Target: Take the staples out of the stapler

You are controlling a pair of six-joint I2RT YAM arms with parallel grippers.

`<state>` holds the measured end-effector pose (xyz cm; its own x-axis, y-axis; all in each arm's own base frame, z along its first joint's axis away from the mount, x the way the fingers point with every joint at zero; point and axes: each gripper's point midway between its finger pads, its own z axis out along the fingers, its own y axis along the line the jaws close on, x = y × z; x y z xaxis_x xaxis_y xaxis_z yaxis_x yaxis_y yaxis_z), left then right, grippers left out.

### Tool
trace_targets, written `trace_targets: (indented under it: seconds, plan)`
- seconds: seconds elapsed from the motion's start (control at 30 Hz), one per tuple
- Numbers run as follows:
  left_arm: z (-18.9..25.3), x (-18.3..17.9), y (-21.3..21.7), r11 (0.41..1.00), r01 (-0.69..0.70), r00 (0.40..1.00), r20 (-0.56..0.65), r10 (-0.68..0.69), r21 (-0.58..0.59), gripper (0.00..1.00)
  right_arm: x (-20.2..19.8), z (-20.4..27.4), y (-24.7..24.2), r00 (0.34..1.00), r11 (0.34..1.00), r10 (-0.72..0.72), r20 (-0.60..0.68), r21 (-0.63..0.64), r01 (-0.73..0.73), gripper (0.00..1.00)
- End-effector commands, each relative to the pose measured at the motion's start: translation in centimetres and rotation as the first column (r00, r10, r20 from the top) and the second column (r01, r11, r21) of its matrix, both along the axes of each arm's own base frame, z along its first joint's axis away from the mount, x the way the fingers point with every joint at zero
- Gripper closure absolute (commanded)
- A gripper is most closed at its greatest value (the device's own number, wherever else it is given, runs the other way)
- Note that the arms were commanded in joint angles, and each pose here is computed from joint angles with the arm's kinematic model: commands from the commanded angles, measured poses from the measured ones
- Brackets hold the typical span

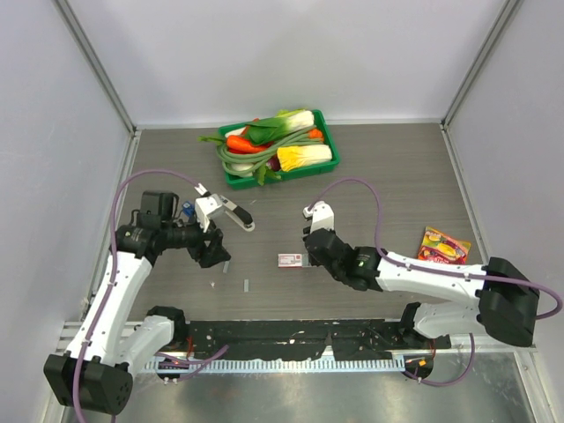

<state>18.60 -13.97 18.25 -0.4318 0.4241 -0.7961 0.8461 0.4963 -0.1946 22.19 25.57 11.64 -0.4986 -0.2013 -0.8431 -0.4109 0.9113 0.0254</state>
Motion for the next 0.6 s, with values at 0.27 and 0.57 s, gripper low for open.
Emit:
trace_targets:
  seconds: [0.27,0.57]
  plan:
    - [-1.0,0.3,0.8,0.998,-0.038,0.999,0.022,0.037,0.045,0.30,2.4,-2.8,0.1,0.965,0.963,-0.260,-0.017,0.073,0.261,0.99]
    - [-1.0,0.3,0.9,0.998,-0.038,0.999,0.037,0.037,0.049,0.30,1.8,-4.5,1.0,0.968,0.967,-0.238,-0.076,0.078,0.244,0.99]
